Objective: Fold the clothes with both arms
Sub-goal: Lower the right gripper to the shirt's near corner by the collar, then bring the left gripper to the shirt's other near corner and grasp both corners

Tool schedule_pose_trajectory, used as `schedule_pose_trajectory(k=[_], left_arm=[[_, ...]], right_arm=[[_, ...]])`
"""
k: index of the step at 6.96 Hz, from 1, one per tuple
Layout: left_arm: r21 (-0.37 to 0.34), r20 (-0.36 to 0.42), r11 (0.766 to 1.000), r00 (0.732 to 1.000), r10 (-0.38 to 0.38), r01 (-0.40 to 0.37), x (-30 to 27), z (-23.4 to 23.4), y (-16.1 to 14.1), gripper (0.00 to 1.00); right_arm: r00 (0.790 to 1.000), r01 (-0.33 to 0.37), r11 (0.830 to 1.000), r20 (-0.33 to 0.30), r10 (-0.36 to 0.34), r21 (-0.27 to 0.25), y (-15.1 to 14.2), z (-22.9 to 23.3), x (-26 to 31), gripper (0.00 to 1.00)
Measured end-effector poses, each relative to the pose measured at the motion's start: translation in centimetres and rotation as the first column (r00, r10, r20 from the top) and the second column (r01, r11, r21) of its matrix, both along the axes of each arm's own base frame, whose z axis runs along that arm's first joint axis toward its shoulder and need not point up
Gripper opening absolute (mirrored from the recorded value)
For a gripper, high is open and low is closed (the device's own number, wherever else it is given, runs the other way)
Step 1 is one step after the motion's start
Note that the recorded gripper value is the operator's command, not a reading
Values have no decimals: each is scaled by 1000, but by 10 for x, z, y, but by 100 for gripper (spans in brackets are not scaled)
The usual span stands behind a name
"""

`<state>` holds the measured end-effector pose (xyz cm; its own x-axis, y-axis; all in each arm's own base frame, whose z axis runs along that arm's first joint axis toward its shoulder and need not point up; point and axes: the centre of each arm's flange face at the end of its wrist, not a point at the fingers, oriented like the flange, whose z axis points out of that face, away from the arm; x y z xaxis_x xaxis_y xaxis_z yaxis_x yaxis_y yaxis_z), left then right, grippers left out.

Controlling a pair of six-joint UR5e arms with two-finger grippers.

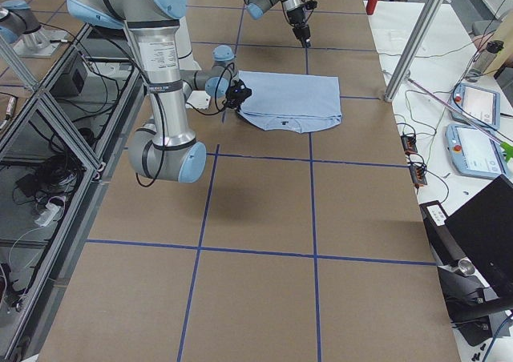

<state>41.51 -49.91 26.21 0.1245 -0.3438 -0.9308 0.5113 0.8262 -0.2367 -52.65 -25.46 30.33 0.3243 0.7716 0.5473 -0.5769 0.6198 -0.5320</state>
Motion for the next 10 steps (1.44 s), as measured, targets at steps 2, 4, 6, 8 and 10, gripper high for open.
schedule_pose_trajectory(k=[2,4,6,8,10], left_arm=[[-99,-82,994,996,40,-49,9,-7,65,52],[-195,-66,978,996,65,-77,41,4,149,52],[-254,-2,964,997,82,-80,82,35,220,52],[-281,20,956,995,98,-88,96,46,248,52],[-298,56,950,991,118,-96,106,51,262,51]], right_arm=[[1000,2,1000,13,-2,1,0,-5,3,0],[1000,3,1000,20,-3,3,1,-9,5,0],[1000,3,1000,22,-3,4,1,-9,6,0],[1000,4,1000,23,-4,4,1,-10,5,0],[1000,3,1000,23,-3,3,1,-10,5,0]])
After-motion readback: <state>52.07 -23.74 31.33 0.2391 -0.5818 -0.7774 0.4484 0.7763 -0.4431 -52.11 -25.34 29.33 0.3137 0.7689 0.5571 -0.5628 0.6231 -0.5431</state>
